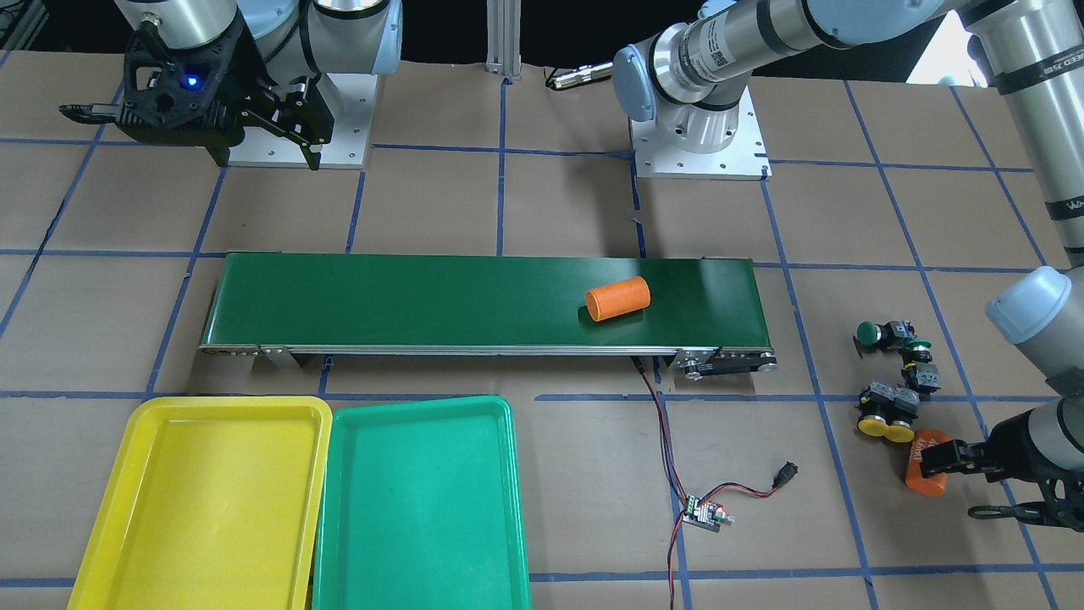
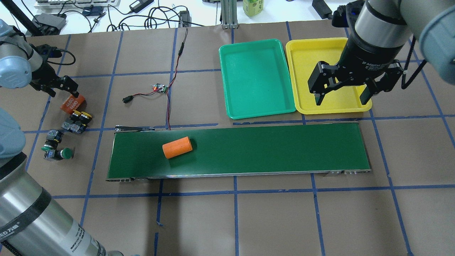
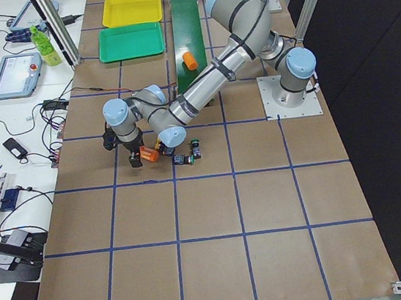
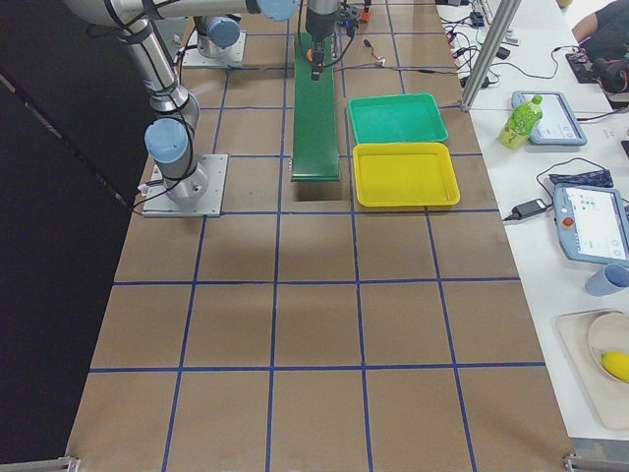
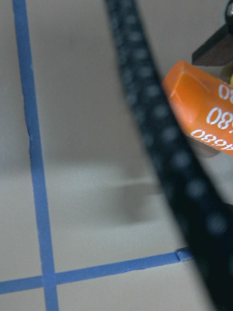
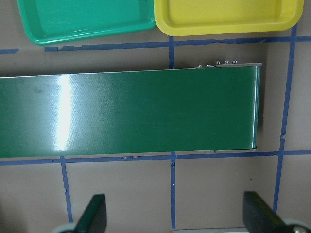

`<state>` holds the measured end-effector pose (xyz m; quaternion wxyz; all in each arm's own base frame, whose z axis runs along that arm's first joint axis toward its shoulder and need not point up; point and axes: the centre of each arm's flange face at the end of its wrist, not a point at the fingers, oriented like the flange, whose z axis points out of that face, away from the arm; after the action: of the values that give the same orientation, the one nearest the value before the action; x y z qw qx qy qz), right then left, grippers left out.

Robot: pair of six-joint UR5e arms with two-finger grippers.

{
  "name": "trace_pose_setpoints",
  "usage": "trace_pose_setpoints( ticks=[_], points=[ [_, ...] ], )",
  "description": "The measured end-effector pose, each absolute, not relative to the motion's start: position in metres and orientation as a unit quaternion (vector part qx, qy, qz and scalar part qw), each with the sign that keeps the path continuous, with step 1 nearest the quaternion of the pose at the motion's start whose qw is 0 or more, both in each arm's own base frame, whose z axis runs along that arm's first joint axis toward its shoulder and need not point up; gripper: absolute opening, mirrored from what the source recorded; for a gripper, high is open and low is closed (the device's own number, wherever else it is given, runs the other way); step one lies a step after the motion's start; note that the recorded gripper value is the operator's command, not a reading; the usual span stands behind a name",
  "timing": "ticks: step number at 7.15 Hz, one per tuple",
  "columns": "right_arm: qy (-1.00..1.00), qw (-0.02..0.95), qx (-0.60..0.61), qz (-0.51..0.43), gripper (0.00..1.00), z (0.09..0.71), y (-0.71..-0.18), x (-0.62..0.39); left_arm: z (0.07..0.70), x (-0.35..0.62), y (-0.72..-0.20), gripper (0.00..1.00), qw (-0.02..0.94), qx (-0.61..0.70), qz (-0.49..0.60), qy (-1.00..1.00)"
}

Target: Sort buttons by color to trays

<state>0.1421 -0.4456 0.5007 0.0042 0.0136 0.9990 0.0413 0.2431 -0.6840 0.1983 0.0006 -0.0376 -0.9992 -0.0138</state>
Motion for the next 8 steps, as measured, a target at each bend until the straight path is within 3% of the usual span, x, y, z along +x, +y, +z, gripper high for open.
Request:
trace_pose_setpoints(
  ticks=[6, 7, 8],
  points=[
    [0.999, 0.000, 0.014, 0.041, 1.00, 0.501, -0.446, 0.141, 0.192, 0.237, -0.673, 1.00, 0.013, -0.046, -0.031, -0.998],
    [0.999, 0.000, 0.014, 0.041, 1.00, 0.501, -0.446, 0.141, 0.186, 0.236, -0.671, 0.27, 0.016, -0.049, -0.035, -0.998],
    [0.999, 0.000, 0.014, 0.041, 1.00, 0.501, -0.445, 0.141, 0.180, 0.236, -0.671, 0.00, 0.019, -0.059, -0.038, -0.997]
  ],
)
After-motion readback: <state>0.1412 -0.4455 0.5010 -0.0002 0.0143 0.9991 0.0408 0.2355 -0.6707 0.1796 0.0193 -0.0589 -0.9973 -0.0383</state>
